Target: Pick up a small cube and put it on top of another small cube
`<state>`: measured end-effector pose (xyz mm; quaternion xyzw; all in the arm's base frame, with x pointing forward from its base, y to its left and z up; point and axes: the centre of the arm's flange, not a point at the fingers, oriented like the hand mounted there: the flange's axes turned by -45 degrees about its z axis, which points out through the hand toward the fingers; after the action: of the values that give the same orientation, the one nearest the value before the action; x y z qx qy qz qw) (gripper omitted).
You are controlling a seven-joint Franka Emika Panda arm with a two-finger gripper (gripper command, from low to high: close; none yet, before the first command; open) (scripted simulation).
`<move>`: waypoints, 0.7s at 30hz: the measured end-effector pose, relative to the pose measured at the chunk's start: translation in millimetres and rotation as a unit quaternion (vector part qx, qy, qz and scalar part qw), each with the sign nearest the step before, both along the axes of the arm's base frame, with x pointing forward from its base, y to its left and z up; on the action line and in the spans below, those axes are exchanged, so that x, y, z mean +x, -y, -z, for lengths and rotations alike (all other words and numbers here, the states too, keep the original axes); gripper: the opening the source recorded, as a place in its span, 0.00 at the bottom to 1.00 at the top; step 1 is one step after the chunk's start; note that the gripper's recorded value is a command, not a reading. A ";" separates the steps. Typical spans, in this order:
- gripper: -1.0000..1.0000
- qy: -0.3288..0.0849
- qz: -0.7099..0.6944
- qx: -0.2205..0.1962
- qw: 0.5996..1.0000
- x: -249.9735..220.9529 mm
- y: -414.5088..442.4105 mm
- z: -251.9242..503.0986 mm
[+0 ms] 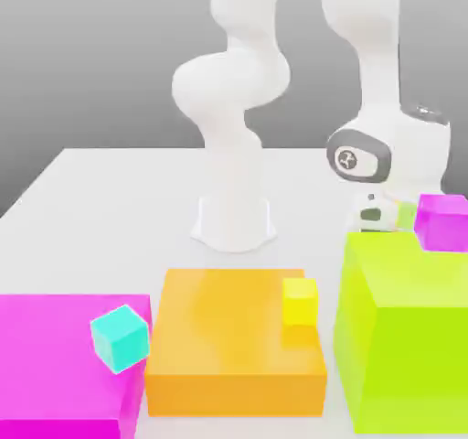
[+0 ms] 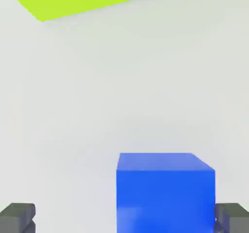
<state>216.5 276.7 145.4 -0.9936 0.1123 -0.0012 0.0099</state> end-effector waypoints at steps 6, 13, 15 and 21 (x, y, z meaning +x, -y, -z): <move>0.00 -0.002 -0.002 -0.008 1.000 -3.1 9.9 20.5; 0.00 -0.001 -0.002 -0.006 1.000 -2.7 8.6 18.6; 0.00 0.000 -0.001 -0.003 1.000 -1.5 4.7 11.3; 0.00 0.001 0.000 0.003 1.000 1.2 -3.4 -11.4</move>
<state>217.7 280.1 156.8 -0.9935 0.1127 -0.0021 0.0131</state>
